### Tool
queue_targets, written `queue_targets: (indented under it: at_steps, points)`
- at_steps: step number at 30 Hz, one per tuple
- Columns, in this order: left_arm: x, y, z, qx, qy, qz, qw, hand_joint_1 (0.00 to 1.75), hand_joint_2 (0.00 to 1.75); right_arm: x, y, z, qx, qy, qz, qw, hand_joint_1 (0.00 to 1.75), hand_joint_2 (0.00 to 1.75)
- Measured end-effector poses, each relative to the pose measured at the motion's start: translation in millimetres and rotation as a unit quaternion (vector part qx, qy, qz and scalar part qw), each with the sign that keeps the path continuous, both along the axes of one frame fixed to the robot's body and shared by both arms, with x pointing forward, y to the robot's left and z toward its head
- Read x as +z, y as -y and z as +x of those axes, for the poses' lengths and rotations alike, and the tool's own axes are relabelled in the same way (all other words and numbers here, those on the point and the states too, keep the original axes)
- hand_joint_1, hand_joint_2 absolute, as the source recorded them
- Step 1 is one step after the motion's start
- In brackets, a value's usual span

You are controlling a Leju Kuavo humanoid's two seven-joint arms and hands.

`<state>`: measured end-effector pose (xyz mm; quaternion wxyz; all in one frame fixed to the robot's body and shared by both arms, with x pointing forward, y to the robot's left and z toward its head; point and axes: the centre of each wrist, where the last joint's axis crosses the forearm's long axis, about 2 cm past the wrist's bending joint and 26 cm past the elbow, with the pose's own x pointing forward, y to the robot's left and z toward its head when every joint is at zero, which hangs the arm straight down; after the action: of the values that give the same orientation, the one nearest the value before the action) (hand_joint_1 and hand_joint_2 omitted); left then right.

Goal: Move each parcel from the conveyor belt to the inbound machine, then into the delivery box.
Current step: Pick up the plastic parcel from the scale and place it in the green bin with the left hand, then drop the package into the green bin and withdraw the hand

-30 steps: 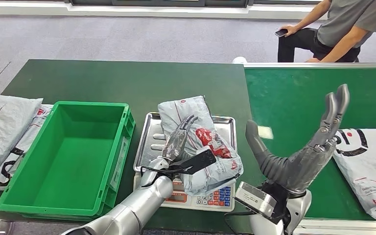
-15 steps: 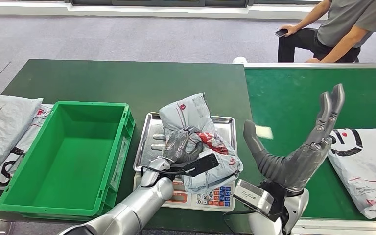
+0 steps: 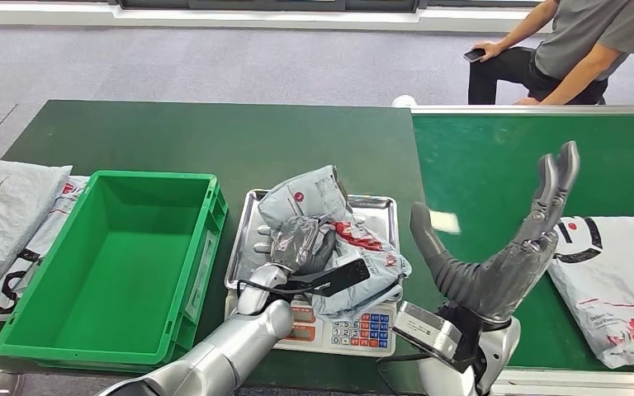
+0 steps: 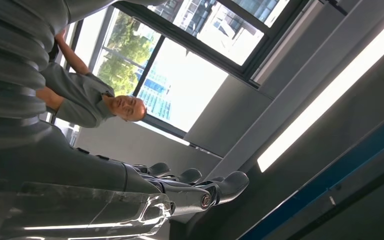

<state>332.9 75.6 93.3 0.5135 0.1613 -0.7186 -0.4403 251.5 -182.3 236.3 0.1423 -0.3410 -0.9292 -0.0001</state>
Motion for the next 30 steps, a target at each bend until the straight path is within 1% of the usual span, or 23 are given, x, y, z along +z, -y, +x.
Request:
queue_targets:
  at_steps: [3, 6, 10, 13, 17, 21, 27, 30]
  points:
    - [4.2, -1.5, 2.3, 0.026, 0.033, 0.013, 0.999, 1.75, 1.75, -0.2, 0.8, 0.1, -0.002, 0.000, -0.001, 1.000, 0.00, 1.75]
    - [12.2, -9.8, 8.9, 0.071, 0.087, 0.023, 0.993, 1.75, 1.75, -0.8, 2.1, 0.2, -0.005, -0.001, -0.002, 1.000, 0.00, 1.75]
    - [30.9, -33.5, 23.6, 0.128, 0.160, 0.027, 0.978, 1.75, 1.75, -2.1, 5.7, 0.7, -0.012, -0.004, -0.001, 1.000, 0.00, 1.75]
    - [46.6, -54.1, 32.7, 0.165, 0.199, 0.018, 0.966, 1.75, 1.75, -2.7, 7.7, 0.9, -0.015, -0.005, 0.001, 1.000, 0.00, 1.75]
    - [60.2, -73.0, 32.4, 0.197, 0.241, 0.009, 0.950, 1.75, 1.75, -2.7, 10.3, 1.1, -0.020, -0.005, 0.003, 1.000, 0.00, 1.75]
    - [72.0, -88.1, 31.1, 0.230, 0.266, -0.007, 0.936, 1.75, 1.75, -2.6, 11.8, 1.2, -0.023, -0.005, 0.004, 1.000, 0.00, 1.75]
    - [81.3, -107.5, 28.0, 0.263, 0.289, -0.022, 0.920, 1.75, 1.75, -1.7, 13.4, 0.7, -0.026, -0.003, 0.005, 1.000, 0.00, 1.75]
    - [84.8, -119.3, 27.4, 0.293, 0.292, -0.020, 0.910, 1.75, 1.75, -0.6, 14.5, 0.1, -0.028, -0.001, 0.005, 1.000, 0.00, 1.75]
